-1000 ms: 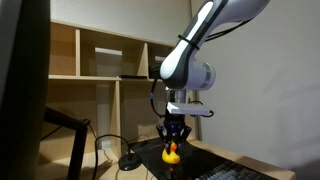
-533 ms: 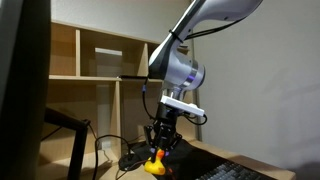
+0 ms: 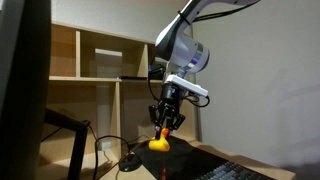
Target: Put the yellow rubber duck near the top right edge of the table
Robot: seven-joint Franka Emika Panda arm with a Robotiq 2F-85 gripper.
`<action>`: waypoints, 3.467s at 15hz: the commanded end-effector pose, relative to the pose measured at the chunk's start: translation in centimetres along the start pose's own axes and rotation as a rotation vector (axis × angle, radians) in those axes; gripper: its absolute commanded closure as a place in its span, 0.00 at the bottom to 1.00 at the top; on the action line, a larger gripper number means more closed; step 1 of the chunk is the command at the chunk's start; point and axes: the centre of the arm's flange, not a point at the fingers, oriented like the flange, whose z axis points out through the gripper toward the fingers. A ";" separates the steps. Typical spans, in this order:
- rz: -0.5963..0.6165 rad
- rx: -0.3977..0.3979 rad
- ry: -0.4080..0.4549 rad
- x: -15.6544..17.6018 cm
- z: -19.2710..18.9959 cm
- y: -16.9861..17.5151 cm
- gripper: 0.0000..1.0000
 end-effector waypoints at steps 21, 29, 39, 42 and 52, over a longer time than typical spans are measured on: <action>0.036 -0.417 -0.216 -1.2 4.7 2.5 0.93; 0.084 -0.375 -0.129 0.1 0.0 4.9 0.93; 0.488 -0.194 0.135 5.5 -9.9 21.4 0.73; 0.539 -0.160 0.166 5.7 -11.4 23.2 0.93; 0.933 -0.069 0.324 8.2 -13.1 36.5 0.73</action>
